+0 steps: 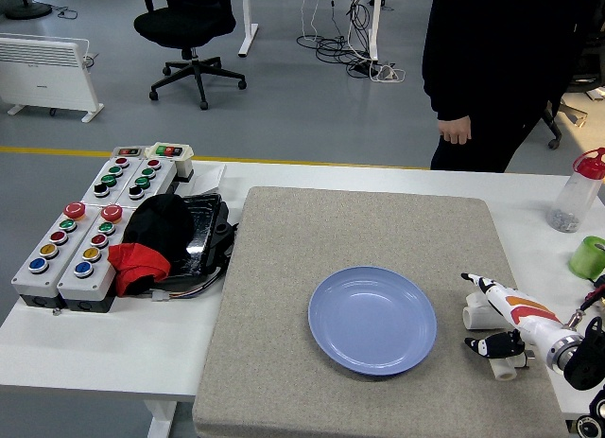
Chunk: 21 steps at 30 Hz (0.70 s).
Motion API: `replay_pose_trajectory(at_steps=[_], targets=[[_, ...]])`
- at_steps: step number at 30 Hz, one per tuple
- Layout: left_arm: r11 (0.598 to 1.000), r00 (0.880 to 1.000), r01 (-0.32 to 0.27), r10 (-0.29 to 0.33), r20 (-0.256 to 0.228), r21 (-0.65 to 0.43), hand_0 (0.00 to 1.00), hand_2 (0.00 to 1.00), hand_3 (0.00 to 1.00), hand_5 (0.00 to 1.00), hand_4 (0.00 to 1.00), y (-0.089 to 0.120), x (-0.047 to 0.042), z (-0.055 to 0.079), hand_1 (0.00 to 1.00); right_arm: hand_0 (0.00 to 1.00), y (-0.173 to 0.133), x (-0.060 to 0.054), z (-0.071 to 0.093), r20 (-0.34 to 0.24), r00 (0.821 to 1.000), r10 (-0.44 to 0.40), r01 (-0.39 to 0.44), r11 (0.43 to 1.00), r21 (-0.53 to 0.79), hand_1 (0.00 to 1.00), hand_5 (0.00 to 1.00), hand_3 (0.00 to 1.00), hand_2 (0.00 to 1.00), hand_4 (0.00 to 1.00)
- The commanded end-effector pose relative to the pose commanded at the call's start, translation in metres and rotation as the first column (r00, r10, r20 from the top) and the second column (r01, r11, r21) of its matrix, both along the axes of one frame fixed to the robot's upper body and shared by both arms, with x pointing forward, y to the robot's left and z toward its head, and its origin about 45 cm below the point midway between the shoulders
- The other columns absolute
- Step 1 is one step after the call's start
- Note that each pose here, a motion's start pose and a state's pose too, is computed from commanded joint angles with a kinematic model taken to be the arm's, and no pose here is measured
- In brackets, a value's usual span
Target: Pick pipe place plate twice
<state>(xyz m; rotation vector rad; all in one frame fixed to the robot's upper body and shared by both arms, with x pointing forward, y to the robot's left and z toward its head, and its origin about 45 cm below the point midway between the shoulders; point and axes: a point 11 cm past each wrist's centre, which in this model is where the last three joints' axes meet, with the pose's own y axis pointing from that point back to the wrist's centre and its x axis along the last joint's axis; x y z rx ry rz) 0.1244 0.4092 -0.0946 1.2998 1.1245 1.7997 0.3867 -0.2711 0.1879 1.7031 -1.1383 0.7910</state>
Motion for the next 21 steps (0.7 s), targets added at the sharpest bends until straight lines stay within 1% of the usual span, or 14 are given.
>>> replay_pose_trajectory(at_steps=[2,5,6,11,12,17,18,21], targets=[[1.0,1.0,0.0,0.0,0.0,0.0,0.715,0.717,0.655,0.998,0.4,0.0,-0.0001,0.0,0.745,0.981,-0.0002,0.0011,-0.0001,0.003,1.0,-0.004,0.004,1.0,-0.007,0.935,0.367,0.993,0.998,0.79],[1.0,1.0,0.0,0.0,0.0,0.0,0.715,0.717,0.655,0.998,0.4,-0.0001,-0.0003,-0.0001,0.745,0.981,-0.0021,0.0048,0.0011,0.02,0.999,-0.032,0.032,0.999,-0.021,0.935,0.367,0.993,0.998,0.79],[1.0,1.0,0.0,0.0,0.0,-0.001,0.715,0.717,0.655,0.998,0.4,-0.0001,-0.0003,-0.0001,0.745,0.904,-0.0031,0.0058,0.0016,0.026,0.999,-0.042,0.042,0.999,-0.023,0.89,0.358,0.93,0.988,0.755],[1.0,1.0,-0.001,0.001,0.001,-0.001,0.715,0.717,0.655,0.998,0.4,-0.0003,0.0,-0.0001,0.745,0.904,-0.0082,0.009,0.0026,0.036,0.997,-0.075,0.076,0.996,-0.036,0.89,0.358,0.93,0.988,0.755],[1.0,1.0,-0.001,0.001,0.001,-0.001,0.716,0.717,0.655,0.998,0.4,-0.0003,0.0002,-0.0001,0.745,0.726,-0.0086,0.0096,0.0024,0.037,0.996,-0.076,0.077,0.996,-0.037,0.736,0.291,0.813,0.816,0.653],[1.0,1.0,0.0,0.0,0.004,-0.001,0.716,0.717,0.655,0.998,0.4,-0.0003,0.0012,0.0002,0.745,0.726,-0.0091,0.0099,-0.0021,0.01,0.998,-0.061,0.061,0.997,-0.046,0.736,0.291,0.813,0.816,0.653],[1.0,1.0,0.0,0.0,0.004,-0.001,0.716,0.716,0.654,0.998,0.401,-0.0003,0.0014,0.0002,0.745,0.558,-0.0091,0.0098,-0.0026,0.007,0.998,-0.059,0.059,0.997,-0.046,0.606,0.219,0.754,0.664,0.539],[1.0,1.0,0.001,-0.001,0.005,-0.001,0.716,0.716,0.654,0.998,0.401,-0.0005,0.0021,0.0004,0.745,0.558,-0.0098,0.0102,-0.0035,0.01,0.998,-0.056,0.056,0.998,-0.031,0.606,0.219,0.754,0.664,0.539]])
